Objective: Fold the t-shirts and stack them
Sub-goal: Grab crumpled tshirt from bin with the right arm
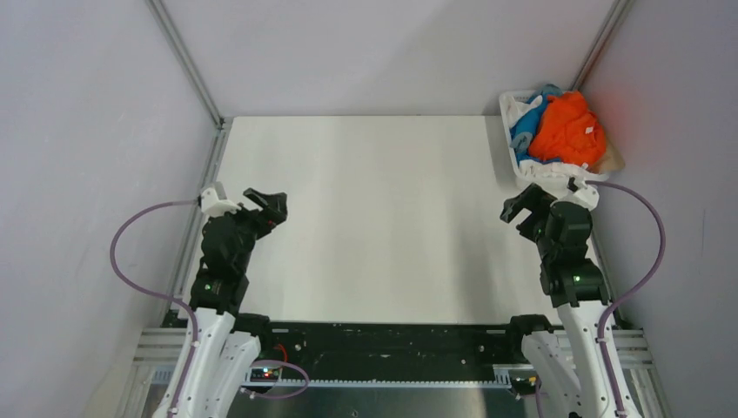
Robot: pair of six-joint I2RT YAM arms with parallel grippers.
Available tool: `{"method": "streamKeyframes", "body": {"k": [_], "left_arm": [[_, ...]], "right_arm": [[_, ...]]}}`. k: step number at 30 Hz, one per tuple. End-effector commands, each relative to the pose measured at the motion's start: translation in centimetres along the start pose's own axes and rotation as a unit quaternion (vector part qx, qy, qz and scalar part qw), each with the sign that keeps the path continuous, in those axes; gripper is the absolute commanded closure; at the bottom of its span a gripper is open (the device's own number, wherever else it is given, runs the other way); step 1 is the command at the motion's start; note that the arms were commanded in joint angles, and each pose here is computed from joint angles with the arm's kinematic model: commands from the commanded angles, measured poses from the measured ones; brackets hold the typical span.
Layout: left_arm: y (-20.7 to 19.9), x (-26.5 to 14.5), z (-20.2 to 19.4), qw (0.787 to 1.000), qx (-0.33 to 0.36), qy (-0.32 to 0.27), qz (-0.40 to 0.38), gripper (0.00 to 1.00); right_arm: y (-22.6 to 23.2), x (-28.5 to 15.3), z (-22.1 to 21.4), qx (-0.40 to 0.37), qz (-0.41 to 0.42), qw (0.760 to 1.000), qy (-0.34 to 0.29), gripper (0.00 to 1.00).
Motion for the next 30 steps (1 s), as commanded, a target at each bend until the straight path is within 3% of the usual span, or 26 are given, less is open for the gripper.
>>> {"method": "streamKeyframes", "body": {"k": [1, 2, 5, 11, 16, 20, 23, 24, 30], "left_arm": [[-1.3, -0.3, 1.5, 1.000, 0.006, -0.011, -0.028, 0.02], [-1.1, -0.2, 1.3, 1.000, 0.008, -0.010, -0.024, 0.02], [-0.5, 0.0, 1.0, 1.000, 0.007, -0.010, -0.009, 0.02], [0.6, 0.3, 0.5, 1.000, 0.017, -0.014, 0.019, 0.02], [1.5, 0.2, 0.7, 0.998, 0.012, -0.034, 0.047, 0.02], [2.3, 0.0, 0.6, 0.996, 0.008, -0.049, 0.068, 0.02], [2.8, -0.2, 0.8, 0.995, 0.006, -0.062, 0.083, 0.02], [2.9, -0.3, 0.9, 0.994, 0.006, -0.066, 0.084, 0.02], [3.7, -0.3, 0.7, 0.992, 0.002, -0.075, 0.106, 0.02]], "right_arm": [[2.8, -0.3, 5.1, -0.029, 0.056, 0.992, -0.111, 0.00], [4.1, 0.1, 6.3, -0.047, 0.089, 0.986, -0.135, 0.00], [4.4, 2.9, 10.0, -0.063, 0.045, 0.983, -0.165, 0.00], [0.4, 11.4, 16.7, 0.040, -0.066, 0.992, -0.099, 0.00], [-0.8, 16.5, 19.7, 0.017, -0.098, 0.990, -0.099, 0.00], [-1.9, 21.1, 20.2, 0.012, -0.130, 0.989, -0.069, 0.00], [-3.5, 25.3, 18.2, 0.017, -0.166, 0.986, -0.006, 0.03], [-3.0, 25.7, 19.5, 0.025, -0.164, 0.986, -0.018, 0.03], [-4.2, 31.4, 15.7, 0.043, -0.168, 0.984, 0.044, 0.12]]}}
Point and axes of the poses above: each gripper's point midway between its finger pads, its own x axis out along the fingers, its own y axis along the line the jaws close on, z = x × y, the point moved 5 cm from there along -x, back along the fingers, and after that the axes turned 5 degrees about x, right-handed, at the moved point
